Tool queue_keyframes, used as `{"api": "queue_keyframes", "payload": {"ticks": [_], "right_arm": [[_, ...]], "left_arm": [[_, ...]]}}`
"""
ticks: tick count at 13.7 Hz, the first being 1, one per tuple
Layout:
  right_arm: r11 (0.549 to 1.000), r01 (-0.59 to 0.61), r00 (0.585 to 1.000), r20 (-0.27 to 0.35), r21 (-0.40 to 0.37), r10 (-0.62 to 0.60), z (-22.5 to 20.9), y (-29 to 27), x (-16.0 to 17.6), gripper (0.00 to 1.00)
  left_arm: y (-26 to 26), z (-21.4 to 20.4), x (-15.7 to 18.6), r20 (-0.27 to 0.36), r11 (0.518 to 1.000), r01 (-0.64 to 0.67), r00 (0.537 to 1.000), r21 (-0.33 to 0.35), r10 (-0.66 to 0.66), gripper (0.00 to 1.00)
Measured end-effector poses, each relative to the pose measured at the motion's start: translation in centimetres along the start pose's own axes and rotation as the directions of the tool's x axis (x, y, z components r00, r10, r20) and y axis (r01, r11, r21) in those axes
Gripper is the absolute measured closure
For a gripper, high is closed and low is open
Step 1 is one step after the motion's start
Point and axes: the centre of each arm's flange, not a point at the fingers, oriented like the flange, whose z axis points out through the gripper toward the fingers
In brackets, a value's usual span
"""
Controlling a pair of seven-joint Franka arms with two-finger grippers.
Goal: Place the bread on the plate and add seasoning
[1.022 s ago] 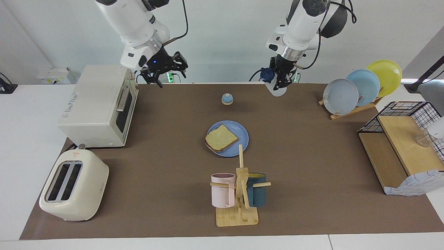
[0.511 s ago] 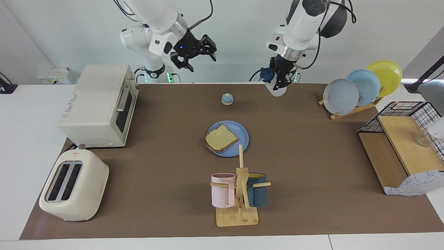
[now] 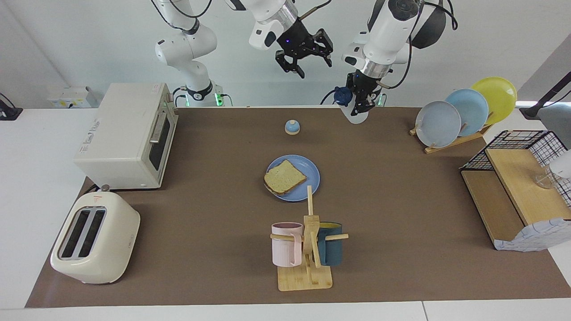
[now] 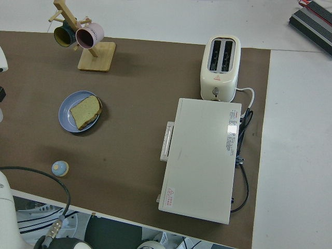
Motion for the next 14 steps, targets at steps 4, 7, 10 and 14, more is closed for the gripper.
{"api": "queue_keyframes", "payload": {"ticks": [4,7,10,14], "right_arm": [[1.0,-0.003,1.0,-0.006,0.009,0.003,2.9,-0.8,0.2,0.49],[1.0,-0.001,1.0,-0.011,0.008,0.001,3.2,-1.1,0.0,0.5],[1.0,-0.001,1.0,-0.028,0.021,0.002,3.0,-1.2,0.2,0.53],[1.0,0.006,0.999,-0.05,0.013,-0.005,3.3,-1.1,0.6,0.6]], "left_arm": [[0.0,0.0,0.0,0.0,1.0,-0.001,1.0,0.0,0.001,0.56],[0.1,0.0,0.0,-0.001,1.0,-0.001,1.0,0.001,0.001,0.56],[0.1,0.0,0.0,-0.001,1.0,-0.001,1.0,0.001,0.001,0.56],[0.1,0.0,0.0,-0.001,1.0,-0.001,1.0,0.001,0.001,0.56]]}}
